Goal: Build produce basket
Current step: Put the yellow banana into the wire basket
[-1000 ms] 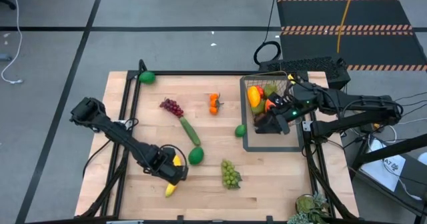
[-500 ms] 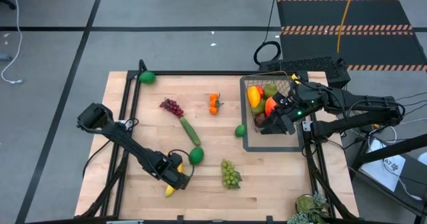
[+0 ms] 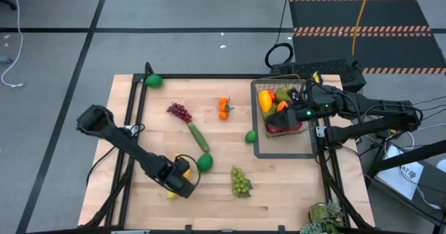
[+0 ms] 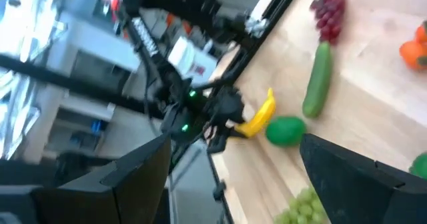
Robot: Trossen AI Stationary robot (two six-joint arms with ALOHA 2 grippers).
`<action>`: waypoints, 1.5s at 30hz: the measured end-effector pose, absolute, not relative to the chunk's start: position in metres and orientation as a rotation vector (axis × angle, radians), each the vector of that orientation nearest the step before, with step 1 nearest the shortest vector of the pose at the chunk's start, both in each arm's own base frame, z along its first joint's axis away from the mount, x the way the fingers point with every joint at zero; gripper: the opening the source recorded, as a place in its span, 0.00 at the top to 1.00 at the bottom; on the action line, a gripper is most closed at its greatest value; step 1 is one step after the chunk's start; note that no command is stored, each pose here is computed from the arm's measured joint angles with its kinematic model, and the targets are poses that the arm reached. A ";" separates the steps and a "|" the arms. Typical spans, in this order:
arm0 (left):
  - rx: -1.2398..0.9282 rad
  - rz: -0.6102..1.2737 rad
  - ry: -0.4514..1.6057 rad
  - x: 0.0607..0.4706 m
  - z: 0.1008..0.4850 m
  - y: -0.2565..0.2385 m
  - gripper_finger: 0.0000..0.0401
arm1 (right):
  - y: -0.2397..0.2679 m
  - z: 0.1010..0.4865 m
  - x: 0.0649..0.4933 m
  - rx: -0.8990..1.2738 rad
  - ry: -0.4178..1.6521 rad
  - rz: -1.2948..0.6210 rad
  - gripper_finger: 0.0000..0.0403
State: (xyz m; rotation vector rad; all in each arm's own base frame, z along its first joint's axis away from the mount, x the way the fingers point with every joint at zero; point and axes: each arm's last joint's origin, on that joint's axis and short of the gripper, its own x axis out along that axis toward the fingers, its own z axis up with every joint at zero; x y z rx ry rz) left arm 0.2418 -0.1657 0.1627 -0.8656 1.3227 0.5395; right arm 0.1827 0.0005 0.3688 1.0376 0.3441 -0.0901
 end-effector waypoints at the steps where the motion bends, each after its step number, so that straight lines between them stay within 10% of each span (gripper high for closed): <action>1: -0.858 0.511 1.314 0.240 0.169 -0.164 0.70 | 0.000 0.369 0.184 1.047 0.328 -0.105 0.19; 28: -0.687 0.120 0.350 0.173 0.352 -0.058 0.63 | 0.021 0.390 0.280 0.908 -0.319 0.182 0.19; 45: -0.647 0.007 -0.072 0.187 0.394 -0.041 0.63 | 0.023 0.401 0.342 0.957 -0.261 0.048 0.19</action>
